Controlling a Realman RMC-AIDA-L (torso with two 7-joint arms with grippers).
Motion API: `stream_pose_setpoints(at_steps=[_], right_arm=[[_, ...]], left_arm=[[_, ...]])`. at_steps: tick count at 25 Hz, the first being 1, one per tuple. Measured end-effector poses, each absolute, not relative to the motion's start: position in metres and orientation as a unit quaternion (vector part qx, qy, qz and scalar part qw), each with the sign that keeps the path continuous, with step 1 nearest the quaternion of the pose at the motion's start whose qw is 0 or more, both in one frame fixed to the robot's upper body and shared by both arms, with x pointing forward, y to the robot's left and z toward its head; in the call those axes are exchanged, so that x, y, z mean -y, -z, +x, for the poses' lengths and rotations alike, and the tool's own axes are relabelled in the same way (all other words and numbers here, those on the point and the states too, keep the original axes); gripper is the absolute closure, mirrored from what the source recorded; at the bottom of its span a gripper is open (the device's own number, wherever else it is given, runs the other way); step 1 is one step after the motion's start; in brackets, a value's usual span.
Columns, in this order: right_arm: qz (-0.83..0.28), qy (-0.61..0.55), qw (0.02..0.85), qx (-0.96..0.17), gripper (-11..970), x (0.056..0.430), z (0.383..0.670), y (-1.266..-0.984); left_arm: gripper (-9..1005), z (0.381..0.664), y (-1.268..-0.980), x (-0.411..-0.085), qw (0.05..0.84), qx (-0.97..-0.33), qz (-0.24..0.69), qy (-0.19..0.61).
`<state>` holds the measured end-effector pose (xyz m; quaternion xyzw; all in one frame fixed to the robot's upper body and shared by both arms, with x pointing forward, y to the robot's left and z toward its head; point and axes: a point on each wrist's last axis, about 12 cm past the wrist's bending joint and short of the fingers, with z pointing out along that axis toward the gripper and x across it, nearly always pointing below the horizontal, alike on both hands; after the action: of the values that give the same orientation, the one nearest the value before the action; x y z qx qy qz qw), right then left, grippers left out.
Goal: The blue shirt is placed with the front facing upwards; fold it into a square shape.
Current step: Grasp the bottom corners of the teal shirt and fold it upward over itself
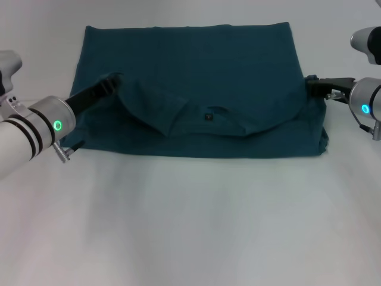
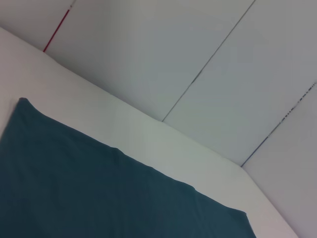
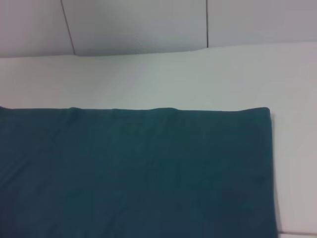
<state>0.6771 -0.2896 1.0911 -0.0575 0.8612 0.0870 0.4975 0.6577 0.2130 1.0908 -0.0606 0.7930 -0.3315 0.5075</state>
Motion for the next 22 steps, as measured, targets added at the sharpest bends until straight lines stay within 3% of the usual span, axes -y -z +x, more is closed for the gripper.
stream_pose_setpoints(at_steps=[8,20,22], right_arm=[[-0.082,-0.085,0.5,-0.858,873,0.289,0.67,-1.087],[-0.096,-0.108,0.529,-0.836,379,0.296,0.665,-1.101],[-0.095,-0.111,0.529,-0.836,320,0.3,0.663,-1.101]], left_arm=[[832,0.651,-1.091,-0.213,0.511,-0.782,-0.042,0.353],[595,0.645,-1.105,-0.229,0.543,-0.745,-0.038,0.387],[355,0.642,-1.107,-0.234,0.549,-0.736,-0.039,0.393]])
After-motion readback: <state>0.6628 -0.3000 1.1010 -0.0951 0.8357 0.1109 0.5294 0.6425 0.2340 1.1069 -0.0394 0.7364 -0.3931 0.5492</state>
